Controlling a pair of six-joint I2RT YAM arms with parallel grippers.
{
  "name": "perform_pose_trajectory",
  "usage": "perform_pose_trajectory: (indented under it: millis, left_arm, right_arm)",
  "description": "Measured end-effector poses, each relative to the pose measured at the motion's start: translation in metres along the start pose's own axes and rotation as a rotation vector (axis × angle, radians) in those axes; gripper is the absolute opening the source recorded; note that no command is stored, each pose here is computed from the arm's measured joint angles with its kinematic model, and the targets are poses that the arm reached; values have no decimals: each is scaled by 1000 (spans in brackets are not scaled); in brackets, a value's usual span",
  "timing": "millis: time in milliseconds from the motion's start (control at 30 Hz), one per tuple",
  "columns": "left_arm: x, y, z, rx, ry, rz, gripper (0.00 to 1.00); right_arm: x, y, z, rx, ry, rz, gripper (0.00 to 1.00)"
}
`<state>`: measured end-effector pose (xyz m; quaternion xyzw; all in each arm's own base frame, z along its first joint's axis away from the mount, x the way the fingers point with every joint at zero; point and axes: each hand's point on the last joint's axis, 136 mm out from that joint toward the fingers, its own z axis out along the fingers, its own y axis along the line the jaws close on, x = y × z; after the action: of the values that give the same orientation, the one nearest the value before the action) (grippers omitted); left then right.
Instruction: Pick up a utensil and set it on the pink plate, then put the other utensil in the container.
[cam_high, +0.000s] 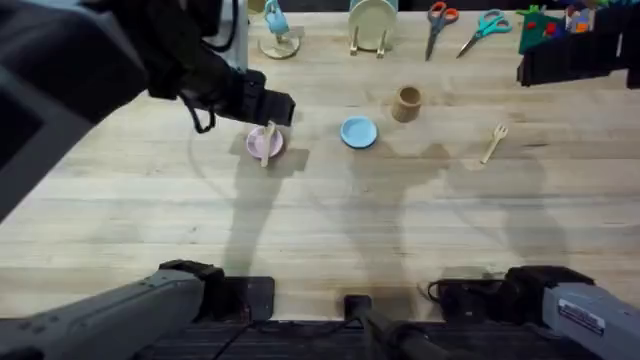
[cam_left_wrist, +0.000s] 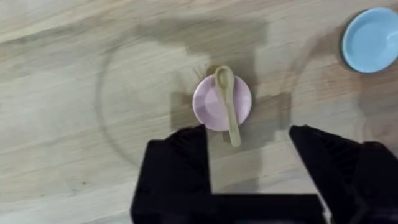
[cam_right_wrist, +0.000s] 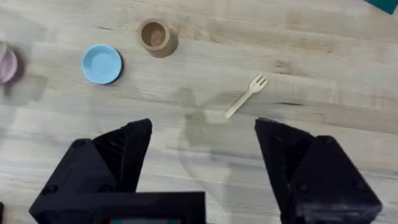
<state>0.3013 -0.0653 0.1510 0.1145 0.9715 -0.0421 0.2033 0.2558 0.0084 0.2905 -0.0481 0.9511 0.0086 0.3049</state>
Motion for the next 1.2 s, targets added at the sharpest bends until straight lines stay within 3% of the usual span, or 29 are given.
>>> perform_pose_trajectory:
  millis: [33, 100, 433, 700, 1067, 1200]
  left_arm:
    - [-1, 0, -5, -1, -18, 4, 924]
    - [-4, -1, -15, -2, -54, -4, 988]
    - [-22, -5, -66, 14, -266, -84, 993]
    - [-27, -19, -107, 92, -412, -86, 993]
    - [-24, -29, -116, 149, -432, -96, 994]
    - [-11, -29, -111, 149, -375, -104, 994]
  right_arm:
    - [0, 0, 0, 0, 0, 0, 996]
    - [0, 0, 0, 0, 0, 0, 996]
    - [0, 0, 0, 0, 0, -1, 996]
    - [0, 0, 0, 0, 0, -1, 995]
    - [1, 0, 0, -1, 3, -2, 996]
    - [4, 0, 0, -1, 15, -2, 996]
